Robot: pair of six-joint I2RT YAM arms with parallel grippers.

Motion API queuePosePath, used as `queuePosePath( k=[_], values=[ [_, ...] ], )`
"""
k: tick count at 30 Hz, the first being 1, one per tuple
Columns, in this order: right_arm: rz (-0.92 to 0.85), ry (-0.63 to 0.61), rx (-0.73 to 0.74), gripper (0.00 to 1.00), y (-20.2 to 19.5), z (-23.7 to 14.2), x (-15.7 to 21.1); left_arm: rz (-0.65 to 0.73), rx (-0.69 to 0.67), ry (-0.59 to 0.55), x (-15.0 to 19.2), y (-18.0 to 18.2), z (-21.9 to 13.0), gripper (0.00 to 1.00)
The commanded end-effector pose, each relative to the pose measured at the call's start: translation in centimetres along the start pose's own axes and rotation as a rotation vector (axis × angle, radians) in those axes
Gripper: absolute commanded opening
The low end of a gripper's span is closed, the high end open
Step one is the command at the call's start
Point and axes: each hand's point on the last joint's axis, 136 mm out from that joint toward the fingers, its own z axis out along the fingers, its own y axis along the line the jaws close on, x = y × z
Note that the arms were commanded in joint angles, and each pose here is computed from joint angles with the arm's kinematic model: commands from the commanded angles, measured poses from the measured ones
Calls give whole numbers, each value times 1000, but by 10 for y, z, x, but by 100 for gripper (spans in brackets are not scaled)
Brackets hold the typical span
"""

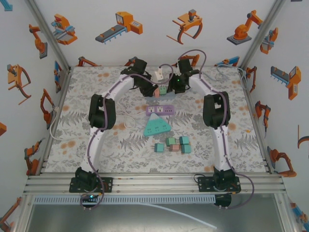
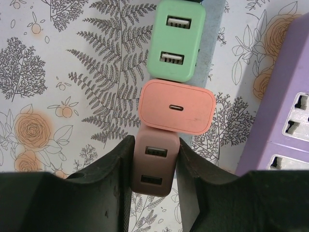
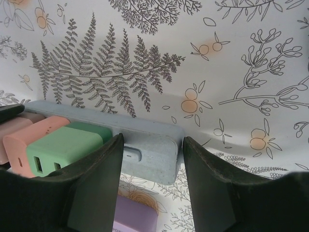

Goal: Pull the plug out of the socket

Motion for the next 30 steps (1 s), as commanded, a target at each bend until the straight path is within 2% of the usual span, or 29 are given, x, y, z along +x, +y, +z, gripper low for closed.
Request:
queuePosePath(
  k=[1,5,11,18,23,28,30],
  values=[
    [18,225,143,49,-31,19,64,-22,6,65,17,-2,17,33],
    [-23,245,209,49,-37,20,69,-37,2,35,7,0,12,22],
    [-89,295,268,49,-43,24,83,-77,-28,-76,-23,11,-10,7],
    [-191,368,378,49,-56,25,102,-129,-32,-184,-39,21,-32,1],
    [-197,377,402,50,-61,27,104,-62,-78,-121,-25,21,-30,0],
    [-192,386,398,50,-61,30,105,82,-156,19,-1,19,-22,0],
    [-191,393,396,50,-62,32,107,138,-173,41,-1,16,-22,0]
  ],
)
